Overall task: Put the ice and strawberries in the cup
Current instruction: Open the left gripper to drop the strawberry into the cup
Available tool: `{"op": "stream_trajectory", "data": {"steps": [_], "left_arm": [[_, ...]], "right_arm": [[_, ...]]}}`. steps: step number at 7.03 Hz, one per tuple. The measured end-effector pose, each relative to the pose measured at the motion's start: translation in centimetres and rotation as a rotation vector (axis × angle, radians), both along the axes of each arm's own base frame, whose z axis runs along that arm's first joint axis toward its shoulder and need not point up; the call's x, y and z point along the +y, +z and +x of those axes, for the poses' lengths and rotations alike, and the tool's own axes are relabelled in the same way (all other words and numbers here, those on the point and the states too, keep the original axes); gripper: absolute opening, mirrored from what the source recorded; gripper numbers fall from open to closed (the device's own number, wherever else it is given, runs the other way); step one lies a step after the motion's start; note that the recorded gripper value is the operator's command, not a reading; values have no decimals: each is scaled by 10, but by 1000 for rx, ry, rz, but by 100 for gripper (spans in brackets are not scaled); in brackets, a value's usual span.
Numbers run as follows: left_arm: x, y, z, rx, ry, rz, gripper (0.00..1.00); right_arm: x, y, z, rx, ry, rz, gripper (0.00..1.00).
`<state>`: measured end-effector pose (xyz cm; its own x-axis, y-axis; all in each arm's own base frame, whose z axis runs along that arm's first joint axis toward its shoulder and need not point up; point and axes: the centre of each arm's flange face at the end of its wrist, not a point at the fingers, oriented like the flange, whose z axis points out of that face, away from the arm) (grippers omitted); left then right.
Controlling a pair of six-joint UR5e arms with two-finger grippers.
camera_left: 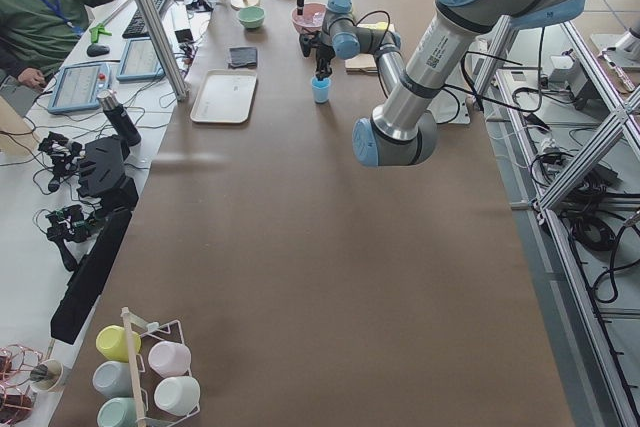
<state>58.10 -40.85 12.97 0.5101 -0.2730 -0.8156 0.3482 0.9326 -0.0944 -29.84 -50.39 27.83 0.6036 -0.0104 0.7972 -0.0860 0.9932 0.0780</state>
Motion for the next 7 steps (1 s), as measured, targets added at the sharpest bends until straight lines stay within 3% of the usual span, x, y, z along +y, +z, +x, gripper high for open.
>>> {"op": "stream_trajectory", "data": {"steps": [1,4,6,7], "left_arm": [[0,3,4,-8,-3,2,97],[5,-2,-1,1,-8,19,97],[4,-5,-52,0,-13,55,97],[-13,3,-97,-61,-2,104,98]], "right_arm": [[0,0,0,1,0,0,100],[0,0,1,-3,-2,-2,100],[-5,1,19,-9,11,-9,100],[-9,15,37,-1,14,-15,100]]}}
